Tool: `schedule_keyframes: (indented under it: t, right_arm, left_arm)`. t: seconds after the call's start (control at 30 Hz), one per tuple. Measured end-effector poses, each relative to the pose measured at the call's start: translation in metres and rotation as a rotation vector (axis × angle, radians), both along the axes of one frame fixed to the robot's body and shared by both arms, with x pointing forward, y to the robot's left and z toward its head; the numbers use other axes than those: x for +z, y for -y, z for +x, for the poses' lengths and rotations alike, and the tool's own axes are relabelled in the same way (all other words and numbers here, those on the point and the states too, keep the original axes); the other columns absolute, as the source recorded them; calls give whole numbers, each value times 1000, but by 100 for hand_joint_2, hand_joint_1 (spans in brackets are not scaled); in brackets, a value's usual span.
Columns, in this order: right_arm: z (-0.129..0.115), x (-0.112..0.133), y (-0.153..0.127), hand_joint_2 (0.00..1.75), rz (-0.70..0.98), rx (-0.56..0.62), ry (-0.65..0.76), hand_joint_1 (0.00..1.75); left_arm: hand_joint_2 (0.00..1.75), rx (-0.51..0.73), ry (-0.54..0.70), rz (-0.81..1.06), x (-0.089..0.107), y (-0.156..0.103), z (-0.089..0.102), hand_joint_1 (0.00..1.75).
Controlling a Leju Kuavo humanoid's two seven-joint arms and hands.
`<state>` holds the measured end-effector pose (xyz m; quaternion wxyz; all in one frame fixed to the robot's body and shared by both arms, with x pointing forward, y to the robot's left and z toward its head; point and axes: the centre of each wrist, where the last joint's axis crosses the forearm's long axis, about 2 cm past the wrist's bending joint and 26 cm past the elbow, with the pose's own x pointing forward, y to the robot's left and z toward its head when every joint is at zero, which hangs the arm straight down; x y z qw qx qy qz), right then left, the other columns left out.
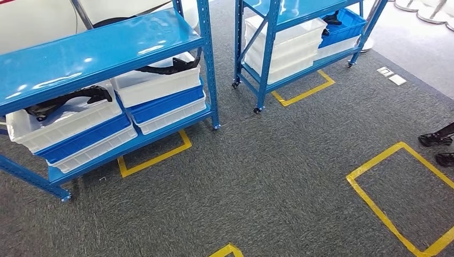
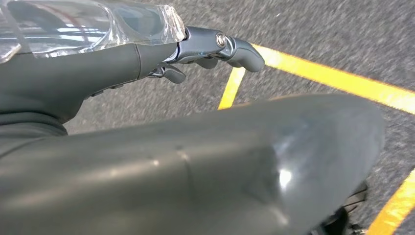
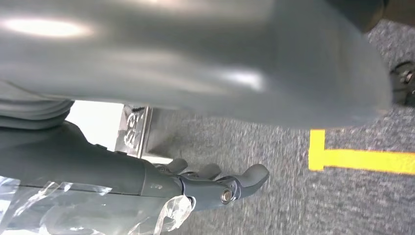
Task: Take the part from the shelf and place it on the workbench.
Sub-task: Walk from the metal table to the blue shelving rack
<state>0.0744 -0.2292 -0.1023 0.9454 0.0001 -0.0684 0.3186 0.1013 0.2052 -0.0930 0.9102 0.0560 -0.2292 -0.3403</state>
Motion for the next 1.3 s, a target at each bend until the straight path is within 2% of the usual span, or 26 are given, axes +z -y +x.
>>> schedule_keyframes:
  t: [0.5, 0.63, 1.3]
  right_arm:
    - [0, 0, -1, 0, -4, 20, 11, 0]
    - [-1, 0, -1, 0, -5, 29, 10, 0]
    - [-3, 0, -5, 0, 6, 51, 17, 0]
  left_arm:
    - [0, 6, 4, 13, 0, -1, 2, 0]
    - [175, 10, 7, 19, 1, -1, 3, 0]
    - [175, 1, -10, 32, -1, -2, -4, 0]
